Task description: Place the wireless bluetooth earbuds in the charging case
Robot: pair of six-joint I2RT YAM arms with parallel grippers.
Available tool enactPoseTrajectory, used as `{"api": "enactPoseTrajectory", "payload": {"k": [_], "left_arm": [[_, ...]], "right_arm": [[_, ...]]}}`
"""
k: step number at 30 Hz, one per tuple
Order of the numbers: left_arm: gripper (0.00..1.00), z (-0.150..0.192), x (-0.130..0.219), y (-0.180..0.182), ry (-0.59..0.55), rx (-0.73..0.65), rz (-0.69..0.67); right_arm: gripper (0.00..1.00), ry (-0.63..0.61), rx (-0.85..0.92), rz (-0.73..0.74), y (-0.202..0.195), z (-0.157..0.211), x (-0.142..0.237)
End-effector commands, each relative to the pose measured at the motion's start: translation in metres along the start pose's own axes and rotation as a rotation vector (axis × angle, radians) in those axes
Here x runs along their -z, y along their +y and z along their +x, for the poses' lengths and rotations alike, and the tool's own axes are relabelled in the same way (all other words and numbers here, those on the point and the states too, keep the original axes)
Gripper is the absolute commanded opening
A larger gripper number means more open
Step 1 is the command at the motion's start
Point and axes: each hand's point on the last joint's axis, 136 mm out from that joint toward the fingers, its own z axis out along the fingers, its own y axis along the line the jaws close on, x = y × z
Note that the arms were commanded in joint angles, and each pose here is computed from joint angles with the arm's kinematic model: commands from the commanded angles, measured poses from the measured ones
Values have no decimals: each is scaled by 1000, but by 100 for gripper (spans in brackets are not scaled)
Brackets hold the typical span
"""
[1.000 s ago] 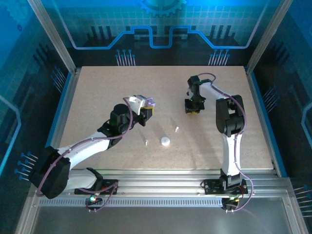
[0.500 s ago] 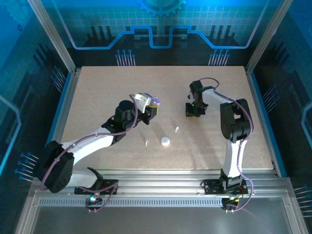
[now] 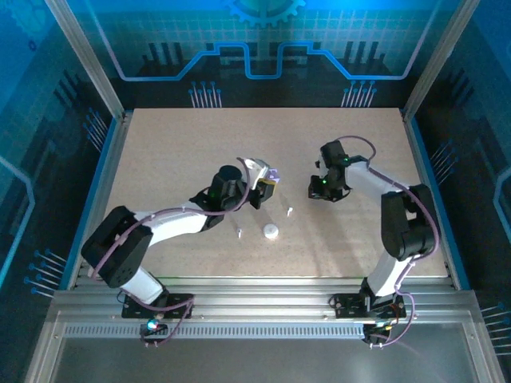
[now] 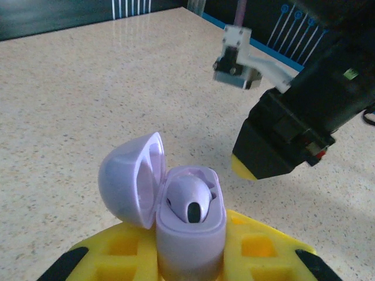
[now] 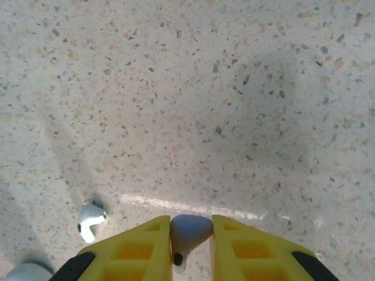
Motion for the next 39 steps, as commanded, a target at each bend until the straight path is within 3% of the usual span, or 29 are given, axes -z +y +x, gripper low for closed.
{"api": "enactPoseTrajectory", "payload": {"k": [1, 16, 31, 39], "left_arm": [[14, -16, -13, -14, -49, -27, 61], [14, 5, -58, -30, -13, -78, 108], [14, 1, -59, -47, -48, -167, 139], [14, -5, -59, -50, -64, -165, 148]], "right_arm": [[20, -57, -22, -52, 10, 0, 12], [20, -184, -44, -142, 24, -7, 59], [19, -418, -79, -323, 56, -26, 110], [19, -437, -86, -392, 76, -29, 106]]}}
